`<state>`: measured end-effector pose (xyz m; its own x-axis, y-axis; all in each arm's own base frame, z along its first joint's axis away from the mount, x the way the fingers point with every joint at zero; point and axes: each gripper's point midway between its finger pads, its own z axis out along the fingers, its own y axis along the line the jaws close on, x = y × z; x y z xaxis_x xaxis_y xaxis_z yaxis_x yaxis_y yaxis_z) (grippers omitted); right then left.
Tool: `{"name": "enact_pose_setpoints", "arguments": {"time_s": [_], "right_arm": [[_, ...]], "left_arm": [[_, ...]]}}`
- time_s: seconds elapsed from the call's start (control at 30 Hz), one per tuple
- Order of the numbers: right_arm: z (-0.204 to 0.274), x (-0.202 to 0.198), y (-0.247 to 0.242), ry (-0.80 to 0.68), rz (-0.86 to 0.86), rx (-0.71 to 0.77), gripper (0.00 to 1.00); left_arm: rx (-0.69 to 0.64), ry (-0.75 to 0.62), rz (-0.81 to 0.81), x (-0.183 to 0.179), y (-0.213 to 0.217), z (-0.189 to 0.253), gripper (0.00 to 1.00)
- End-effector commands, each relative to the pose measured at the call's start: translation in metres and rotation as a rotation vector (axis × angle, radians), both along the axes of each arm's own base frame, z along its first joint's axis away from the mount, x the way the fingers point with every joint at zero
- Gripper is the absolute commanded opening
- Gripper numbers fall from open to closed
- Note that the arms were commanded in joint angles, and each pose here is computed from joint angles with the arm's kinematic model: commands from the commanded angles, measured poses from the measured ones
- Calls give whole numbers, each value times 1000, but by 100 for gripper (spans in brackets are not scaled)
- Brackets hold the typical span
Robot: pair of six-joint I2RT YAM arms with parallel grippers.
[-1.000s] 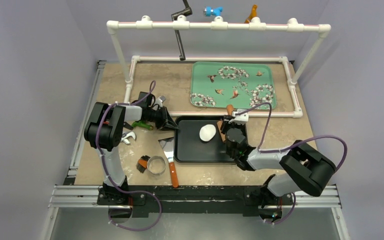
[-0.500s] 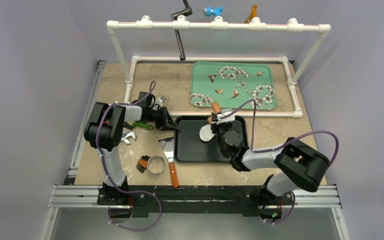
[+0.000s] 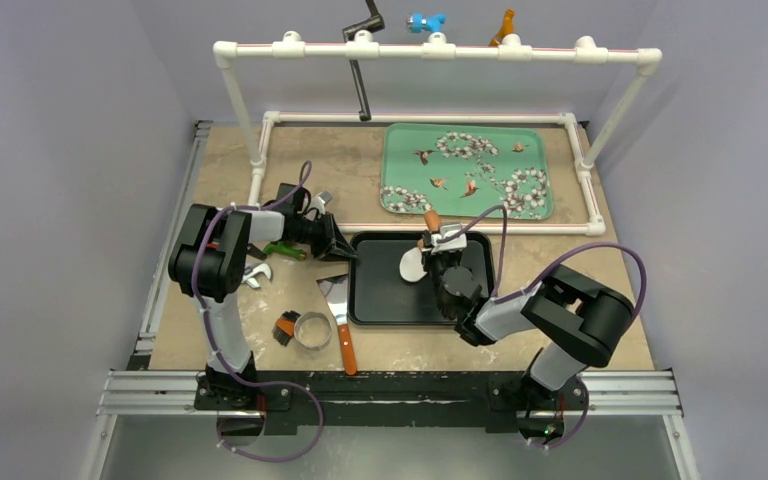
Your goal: Roll out the dumpling wrappers from the dough
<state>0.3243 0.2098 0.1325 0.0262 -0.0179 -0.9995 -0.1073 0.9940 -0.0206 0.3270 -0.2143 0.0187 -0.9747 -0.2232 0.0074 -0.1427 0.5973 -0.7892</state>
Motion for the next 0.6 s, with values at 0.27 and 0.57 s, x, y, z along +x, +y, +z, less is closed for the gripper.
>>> {"name": "enact_pose_setpoints", "arguments": {"time_s": [0.27,0.57], "right_arm": [[-47,-15,-40,108,-164,-28,0],[-43,-15,-27,86,-138,-28,0]], "left_arm": [[174,81,104,3,25,-49,0],[175,83,104,3,24,-49,0]]}}
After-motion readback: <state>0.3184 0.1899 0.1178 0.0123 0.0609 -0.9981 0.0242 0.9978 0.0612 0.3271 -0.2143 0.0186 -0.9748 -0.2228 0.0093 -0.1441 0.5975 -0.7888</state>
